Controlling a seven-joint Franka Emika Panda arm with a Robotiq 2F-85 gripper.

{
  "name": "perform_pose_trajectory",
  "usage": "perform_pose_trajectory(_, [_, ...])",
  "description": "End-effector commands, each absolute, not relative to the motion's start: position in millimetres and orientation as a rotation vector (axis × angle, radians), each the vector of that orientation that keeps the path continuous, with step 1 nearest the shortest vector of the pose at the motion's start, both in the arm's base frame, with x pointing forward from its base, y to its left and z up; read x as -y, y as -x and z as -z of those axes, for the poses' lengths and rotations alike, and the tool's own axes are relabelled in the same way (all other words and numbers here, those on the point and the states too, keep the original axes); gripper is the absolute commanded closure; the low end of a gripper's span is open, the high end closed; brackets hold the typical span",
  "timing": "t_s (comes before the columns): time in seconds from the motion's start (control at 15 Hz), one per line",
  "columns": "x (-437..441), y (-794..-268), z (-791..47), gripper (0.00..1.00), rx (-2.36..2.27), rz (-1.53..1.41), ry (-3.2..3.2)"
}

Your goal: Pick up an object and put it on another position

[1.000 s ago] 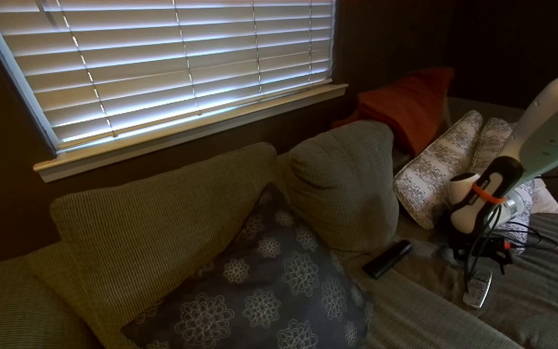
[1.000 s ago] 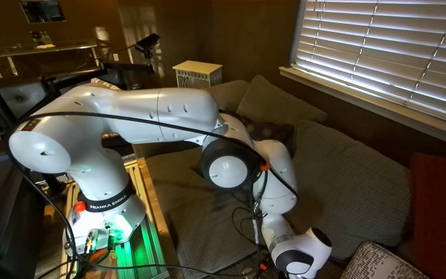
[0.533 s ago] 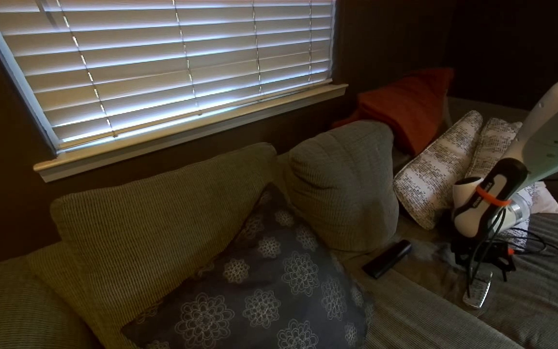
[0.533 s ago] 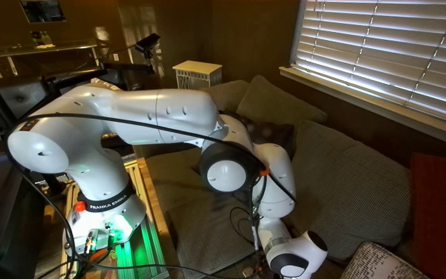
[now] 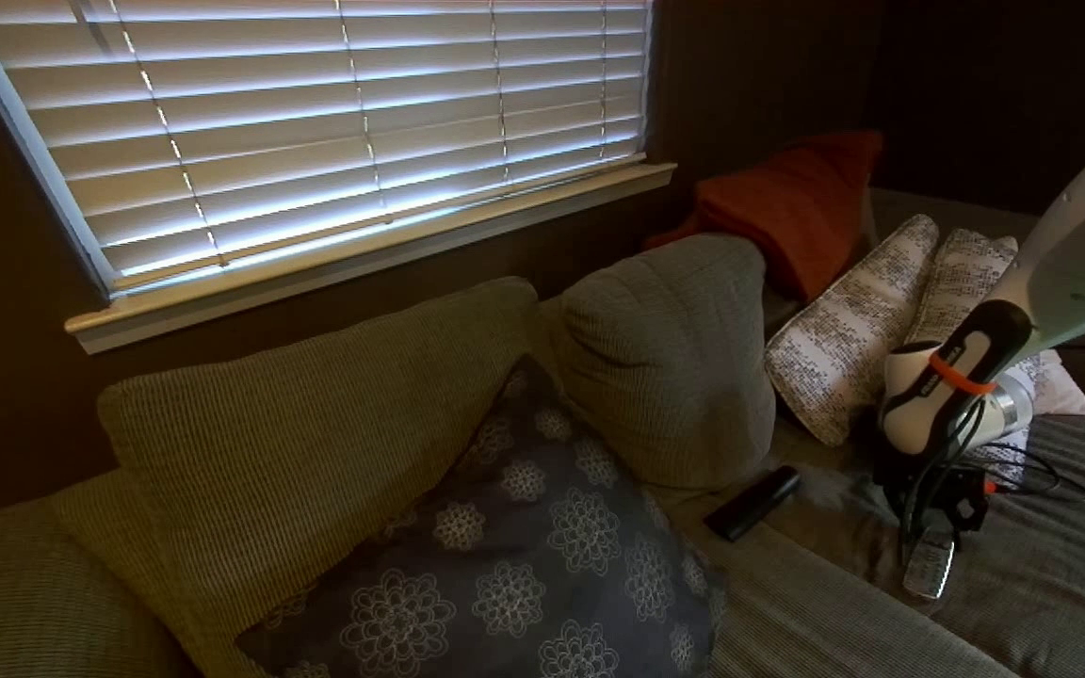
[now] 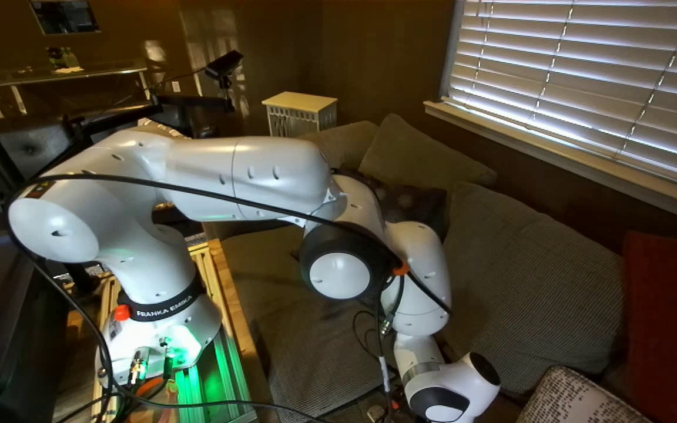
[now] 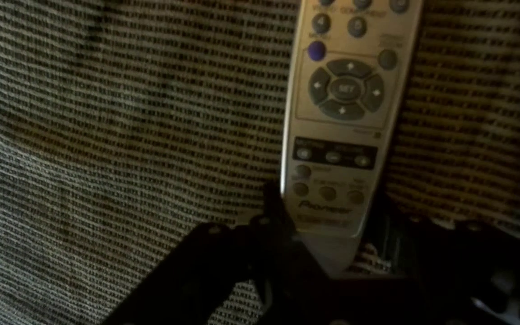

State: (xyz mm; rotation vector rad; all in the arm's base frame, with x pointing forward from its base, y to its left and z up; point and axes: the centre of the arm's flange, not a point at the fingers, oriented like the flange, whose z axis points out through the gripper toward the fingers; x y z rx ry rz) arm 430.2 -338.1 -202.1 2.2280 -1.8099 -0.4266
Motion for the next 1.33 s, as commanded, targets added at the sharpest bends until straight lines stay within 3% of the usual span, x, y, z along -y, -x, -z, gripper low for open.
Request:
perform_pose_trajectory(0.0, [340.9, -432.0, 208.2, 0.79, 1.836, 0.425, -2.263])
perform_pose_trajectory(1.27, [241.3, -484.6, 2.0, 0.79, 0.887, -0.023, -2.475])
